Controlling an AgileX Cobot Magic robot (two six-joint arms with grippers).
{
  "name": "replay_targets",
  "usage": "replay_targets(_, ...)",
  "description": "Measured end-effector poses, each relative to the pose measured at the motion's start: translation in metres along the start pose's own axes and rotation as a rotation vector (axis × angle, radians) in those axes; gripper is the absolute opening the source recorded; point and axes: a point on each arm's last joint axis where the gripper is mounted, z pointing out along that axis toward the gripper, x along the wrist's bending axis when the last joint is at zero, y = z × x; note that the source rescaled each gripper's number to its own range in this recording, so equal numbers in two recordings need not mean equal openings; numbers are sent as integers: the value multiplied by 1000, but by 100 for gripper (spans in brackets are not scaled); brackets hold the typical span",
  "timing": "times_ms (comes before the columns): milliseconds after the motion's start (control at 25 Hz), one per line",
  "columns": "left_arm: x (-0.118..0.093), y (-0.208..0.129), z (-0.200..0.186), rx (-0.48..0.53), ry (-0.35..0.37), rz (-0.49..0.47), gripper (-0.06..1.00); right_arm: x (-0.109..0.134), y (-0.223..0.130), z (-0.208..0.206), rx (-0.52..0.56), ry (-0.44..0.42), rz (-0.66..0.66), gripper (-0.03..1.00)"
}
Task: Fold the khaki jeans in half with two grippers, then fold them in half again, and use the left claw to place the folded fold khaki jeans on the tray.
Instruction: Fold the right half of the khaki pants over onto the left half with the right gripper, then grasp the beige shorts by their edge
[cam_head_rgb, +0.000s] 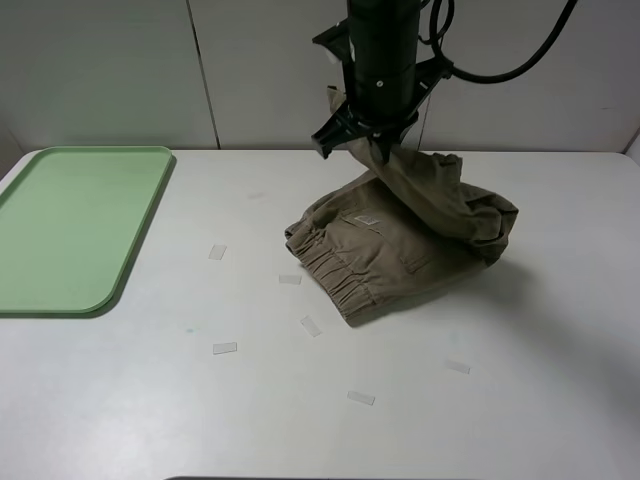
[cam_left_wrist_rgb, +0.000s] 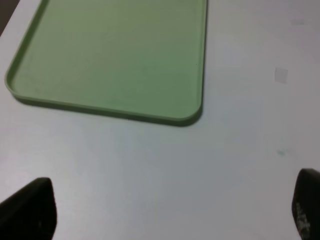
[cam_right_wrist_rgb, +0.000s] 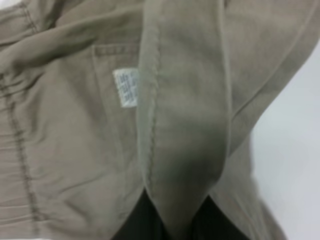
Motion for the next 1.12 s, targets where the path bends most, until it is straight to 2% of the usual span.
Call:
replay_targets(120, 0, 0, 0, -1, 0, 0, 93, 20, -13, 12, 59, 28, -37, 5)
replay_targets(440, 0, 0, 0, -1, 0, 0, 93, 25, -18, 17, 85, 41, -40, 7)
replay_targets(480, 0, 0, 0, -1, 0, 0, 93, 25, -18, 17, 85, 42, -32, 12)
replay_targets(520, 0, 0, 0, -1, 0, 0, 93, 25, -18, 17, 86, 44, -22, 22)
replay_targets(560, 0, 0, 0, -1, 0, 0, 93, 26, -18, 17, 89, 51, -7, 35)
replay_targets(640, 0, 0, 0, -1, 0, 0, 93, 29, -17, 15, 83, 83, 40, 74)
replay_targets(720, 0, 0, 0, -1, 0, 0, 93, 31, -13, 9, 68, 121, 85, 90)
replay_targets(840, 0, 0, 0, -1, 0, 0, 93, 30, -6, 0, 34, 146, 111, 98)
replay_targets(1120, 0, 0, 0, -1, 0, 0, 93, 28, 1, -11, -7, 155, 81, 100)
